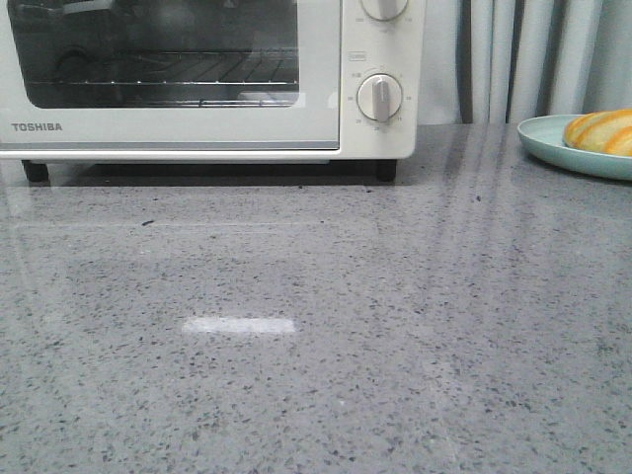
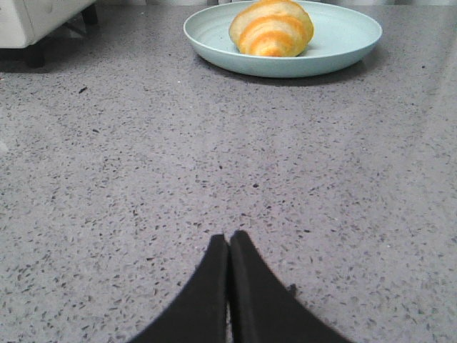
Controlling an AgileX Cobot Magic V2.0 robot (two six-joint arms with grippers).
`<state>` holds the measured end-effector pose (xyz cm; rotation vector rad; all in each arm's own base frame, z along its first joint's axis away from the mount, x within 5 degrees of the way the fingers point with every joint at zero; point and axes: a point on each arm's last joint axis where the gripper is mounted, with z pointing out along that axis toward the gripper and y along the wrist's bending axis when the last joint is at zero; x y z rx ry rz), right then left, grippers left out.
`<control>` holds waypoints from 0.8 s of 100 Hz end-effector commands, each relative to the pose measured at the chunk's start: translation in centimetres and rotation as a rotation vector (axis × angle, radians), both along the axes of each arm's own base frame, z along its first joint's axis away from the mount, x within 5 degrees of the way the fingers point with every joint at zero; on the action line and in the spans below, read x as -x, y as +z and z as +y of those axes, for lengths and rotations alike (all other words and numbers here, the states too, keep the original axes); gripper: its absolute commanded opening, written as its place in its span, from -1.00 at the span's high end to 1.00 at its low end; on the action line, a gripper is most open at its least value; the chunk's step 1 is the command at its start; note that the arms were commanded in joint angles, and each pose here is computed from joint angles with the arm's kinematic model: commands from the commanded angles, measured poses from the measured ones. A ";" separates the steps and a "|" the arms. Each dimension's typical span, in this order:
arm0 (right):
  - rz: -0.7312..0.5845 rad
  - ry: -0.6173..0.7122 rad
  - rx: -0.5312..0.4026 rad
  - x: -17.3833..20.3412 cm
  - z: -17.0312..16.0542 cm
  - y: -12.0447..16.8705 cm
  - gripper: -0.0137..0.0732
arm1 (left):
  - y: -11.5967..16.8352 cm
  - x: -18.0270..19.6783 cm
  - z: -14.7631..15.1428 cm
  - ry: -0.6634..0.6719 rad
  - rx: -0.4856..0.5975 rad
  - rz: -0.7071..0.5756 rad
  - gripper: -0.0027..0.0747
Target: Put bread in oven
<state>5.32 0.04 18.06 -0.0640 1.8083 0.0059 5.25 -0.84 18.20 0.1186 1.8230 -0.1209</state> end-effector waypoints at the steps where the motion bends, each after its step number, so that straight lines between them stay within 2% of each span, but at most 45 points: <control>1: -0.030 -0.002 0.004 0.0 0.0 -0.1 0.84 | -0.2 0.0 0.0 0.002 0.024 -0.049 0.99; 40: -0.030 -0.002 0.004 0.0 0.0 -0.1 0.84 | -0.2 0.0 0.0 0.002 0.024 -0.049 0.99; 54: -0.086 0.006 0.002 -0.1 0.1 0.4 0.84 | 0.0 0.0 0.0 0.003 0.027 -0.068 0.99; 61: -0.150 0.015 -0.002 -0.1 0.2 1.0 0.84 | 0.4 -0.1 -0.2 0.001 0.119 -0.101 0.99; 74: -0.308 0.037 -0.027 -0.1 0.4 2.4 0.84 | 1.2 -0.1 -0.6 0.007 0.498 -0.122 0.99; 80: -0.401 0.049 -0.041 0.0 0.5 3.3 0.84 | 1.4 0.0 -0.7 0.011 0.596 -0.117 0.99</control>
